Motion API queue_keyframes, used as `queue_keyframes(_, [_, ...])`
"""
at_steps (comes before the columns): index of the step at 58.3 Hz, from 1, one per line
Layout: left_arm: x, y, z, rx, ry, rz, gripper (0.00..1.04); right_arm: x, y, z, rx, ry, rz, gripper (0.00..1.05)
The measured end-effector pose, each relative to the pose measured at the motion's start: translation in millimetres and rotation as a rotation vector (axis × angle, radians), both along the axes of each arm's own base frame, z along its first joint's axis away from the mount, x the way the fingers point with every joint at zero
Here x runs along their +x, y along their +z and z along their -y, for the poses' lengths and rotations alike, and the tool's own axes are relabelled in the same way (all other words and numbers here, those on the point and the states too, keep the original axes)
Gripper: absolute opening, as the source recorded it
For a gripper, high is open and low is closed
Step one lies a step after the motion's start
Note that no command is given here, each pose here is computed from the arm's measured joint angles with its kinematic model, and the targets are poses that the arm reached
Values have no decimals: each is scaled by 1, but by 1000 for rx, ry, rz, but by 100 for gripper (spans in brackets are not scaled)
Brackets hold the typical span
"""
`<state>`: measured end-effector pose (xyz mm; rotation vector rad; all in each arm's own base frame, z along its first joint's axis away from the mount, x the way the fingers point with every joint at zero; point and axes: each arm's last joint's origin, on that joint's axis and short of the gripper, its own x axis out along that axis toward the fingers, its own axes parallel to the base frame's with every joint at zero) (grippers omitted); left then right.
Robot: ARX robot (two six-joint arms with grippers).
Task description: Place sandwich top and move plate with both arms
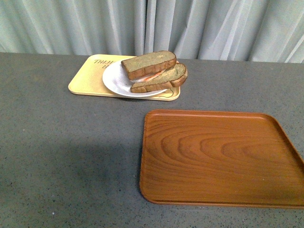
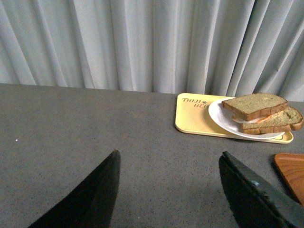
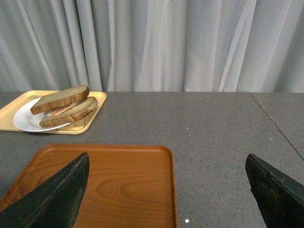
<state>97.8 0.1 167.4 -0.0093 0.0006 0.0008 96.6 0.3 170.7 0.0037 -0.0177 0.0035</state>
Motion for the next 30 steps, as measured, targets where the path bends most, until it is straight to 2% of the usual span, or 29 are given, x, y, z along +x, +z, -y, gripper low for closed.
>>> queue_keyframes(7, [0,0,0,0,0,0,91,0,0,0,0,0,0,96])
queue_keyframes(10, [0,0,0,2,0,0,97,0,0,0,0,0,0,96])
queue_keyframes(30, [0,0,0,2,0,0,96,0,0,0,0,0,0,96])
